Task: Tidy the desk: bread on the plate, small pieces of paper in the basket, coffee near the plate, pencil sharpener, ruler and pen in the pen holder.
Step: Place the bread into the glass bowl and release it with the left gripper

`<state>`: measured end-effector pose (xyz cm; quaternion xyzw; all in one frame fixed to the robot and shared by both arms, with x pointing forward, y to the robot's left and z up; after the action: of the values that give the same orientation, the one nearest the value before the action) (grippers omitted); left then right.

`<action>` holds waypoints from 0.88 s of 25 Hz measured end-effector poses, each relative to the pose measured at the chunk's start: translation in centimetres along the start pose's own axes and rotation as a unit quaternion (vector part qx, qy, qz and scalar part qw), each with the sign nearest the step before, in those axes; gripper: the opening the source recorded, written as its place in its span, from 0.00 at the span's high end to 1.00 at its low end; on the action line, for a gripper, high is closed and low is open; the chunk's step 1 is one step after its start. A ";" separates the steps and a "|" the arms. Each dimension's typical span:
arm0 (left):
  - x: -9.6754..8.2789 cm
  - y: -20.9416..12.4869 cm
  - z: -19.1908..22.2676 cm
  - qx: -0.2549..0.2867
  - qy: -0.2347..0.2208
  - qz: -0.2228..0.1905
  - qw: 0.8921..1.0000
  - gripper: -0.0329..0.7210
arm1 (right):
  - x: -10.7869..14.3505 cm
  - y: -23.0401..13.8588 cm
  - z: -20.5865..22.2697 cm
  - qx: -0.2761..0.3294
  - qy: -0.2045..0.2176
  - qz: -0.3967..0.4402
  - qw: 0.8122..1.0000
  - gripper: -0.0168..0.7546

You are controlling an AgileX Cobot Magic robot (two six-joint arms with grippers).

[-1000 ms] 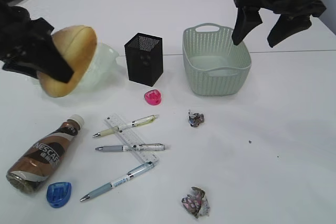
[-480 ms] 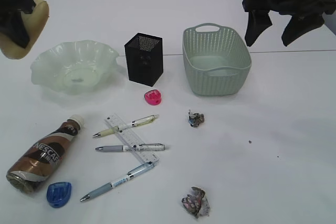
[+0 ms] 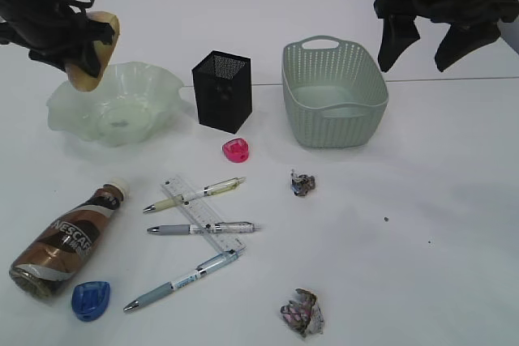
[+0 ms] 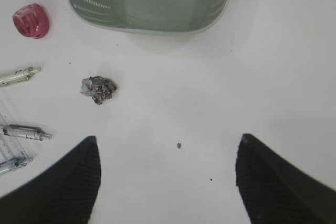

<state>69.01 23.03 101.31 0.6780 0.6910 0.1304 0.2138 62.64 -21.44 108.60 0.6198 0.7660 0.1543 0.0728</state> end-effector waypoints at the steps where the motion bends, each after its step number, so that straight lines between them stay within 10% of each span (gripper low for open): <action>1: 0.0 0.2 0.8 -0.005 -0.001 0.000 1.000 0.69 | 0.0 0.0 0.0 0.000 0.000 0.001 1.000 0.22; 15: 0.4 0.0 8.4 0.013 0.005 -0.002 1.000 0.67 | 0.0 0.0 0.0 0.000 0.000 0.001 1.000 0.22; 22: 0.6 0.0 8.5 0.009 0.014 0.009 1.000 0.41 | 0.0 0.0 0.0 0.001 0.000 0.004 1.000 0.22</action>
<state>73.05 22.68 93.86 0.6843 0.6888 0.1360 0.1970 62.63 -21.47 108.59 0.6230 0.7636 0.1537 0.0716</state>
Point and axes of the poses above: a point on each arm's last joint axis where the gripper is mounted, z pointing out along that axis toward the gripper, x along the wrist's bending axis when the last joint is at zero, y = z × x, the point moved 1 cm from there along z, pointing out along that axis toward the gripper, and after that the axes turned 5 degrees about -z, right-handed, at the moved point
